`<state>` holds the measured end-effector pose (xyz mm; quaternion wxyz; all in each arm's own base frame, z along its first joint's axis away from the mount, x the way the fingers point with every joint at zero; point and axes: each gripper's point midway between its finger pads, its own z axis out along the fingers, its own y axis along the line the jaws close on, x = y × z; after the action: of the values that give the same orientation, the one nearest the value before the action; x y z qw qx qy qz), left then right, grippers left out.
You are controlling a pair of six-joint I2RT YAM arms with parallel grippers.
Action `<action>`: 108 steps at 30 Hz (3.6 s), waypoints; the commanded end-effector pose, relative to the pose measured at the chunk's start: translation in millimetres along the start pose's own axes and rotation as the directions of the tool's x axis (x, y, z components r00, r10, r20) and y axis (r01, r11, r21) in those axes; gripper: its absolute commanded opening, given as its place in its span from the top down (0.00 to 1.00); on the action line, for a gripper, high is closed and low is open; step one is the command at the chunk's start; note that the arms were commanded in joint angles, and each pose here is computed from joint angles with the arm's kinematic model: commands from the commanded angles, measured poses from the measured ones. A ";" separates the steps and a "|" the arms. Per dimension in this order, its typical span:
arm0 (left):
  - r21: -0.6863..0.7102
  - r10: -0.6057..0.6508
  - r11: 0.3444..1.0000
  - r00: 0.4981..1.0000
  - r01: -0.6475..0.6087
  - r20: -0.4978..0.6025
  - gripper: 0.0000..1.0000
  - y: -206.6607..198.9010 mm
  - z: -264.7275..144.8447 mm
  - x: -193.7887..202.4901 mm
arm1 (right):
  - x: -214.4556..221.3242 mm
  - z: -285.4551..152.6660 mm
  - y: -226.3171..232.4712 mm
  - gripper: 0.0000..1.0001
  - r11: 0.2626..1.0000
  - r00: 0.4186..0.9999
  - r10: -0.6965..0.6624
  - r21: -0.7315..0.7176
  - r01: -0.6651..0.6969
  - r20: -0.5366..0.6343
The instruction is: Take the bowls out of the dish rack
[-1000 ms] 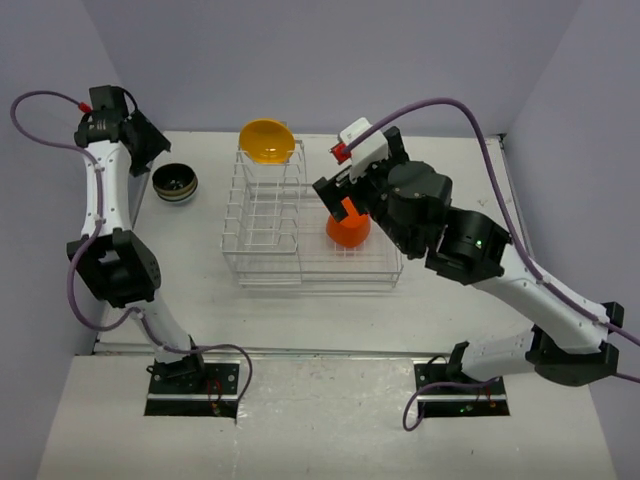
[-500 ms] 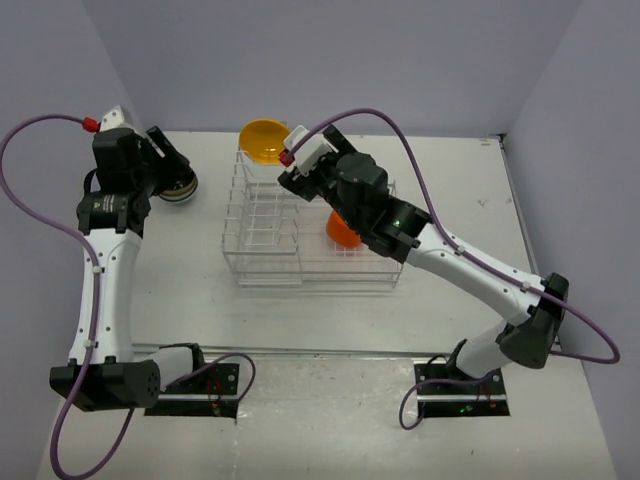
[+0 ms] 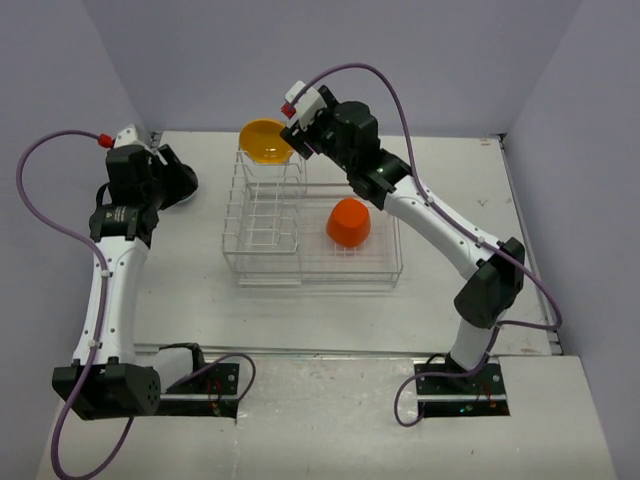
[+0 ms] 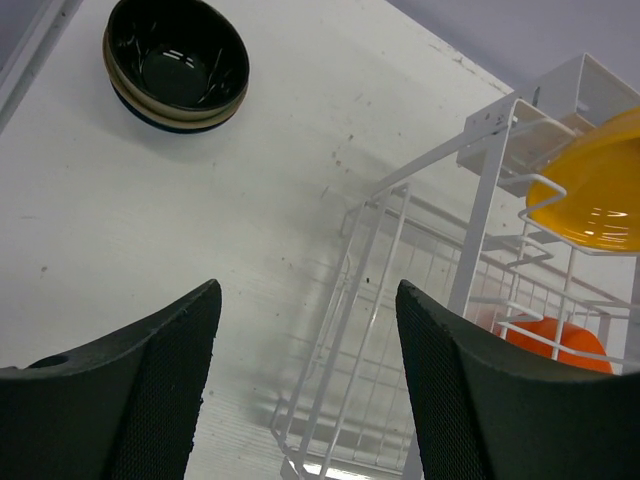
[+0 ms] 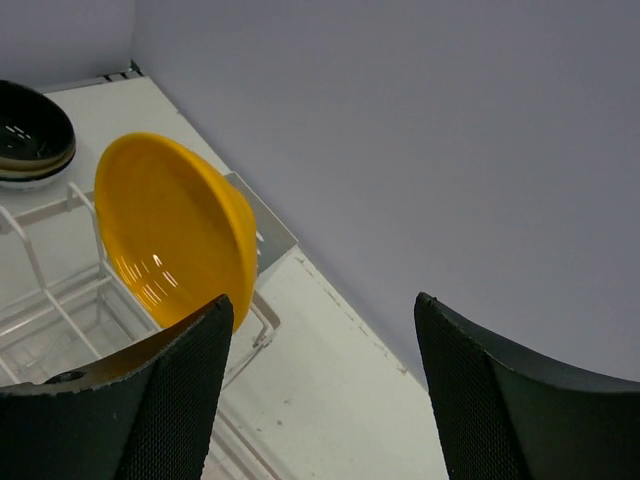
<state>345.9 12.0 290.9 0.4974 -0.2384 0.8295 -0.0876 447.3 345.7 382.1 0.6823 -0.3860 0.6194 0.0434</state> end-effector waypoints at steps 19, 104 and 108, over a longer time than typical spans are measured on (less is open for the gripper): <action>0.042 -0.001 0.999 0.999 -0.001 0.044 0.29 -9.5 16.0 -12.9 | -12.5 24.7 37.5 0.29 0.974 0.993 0.115 -0.203 -0.104 0.042; 0.100 0.014 0.995 1.000 -0.016 0.014 0.29 -3.9 20.2 23.7 | 1.7 55.3 22.8 1.00 0.991 0.975 0.088 0.079 -0.106 0.206; 0.101 0.014 0.995 1.000 -0.016 0.017 0.29 -1.8 19.8 27.8 | -2.8 51.6 24.4 1.00 0.991 0.971 0.071 0.098 -0.096 0.229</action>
<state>350.8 -0.7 244.7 0.4846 -0.2209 0.8382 -0.1177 489.6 403.0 319.5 0.7242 -0.3416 0.5927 0.0871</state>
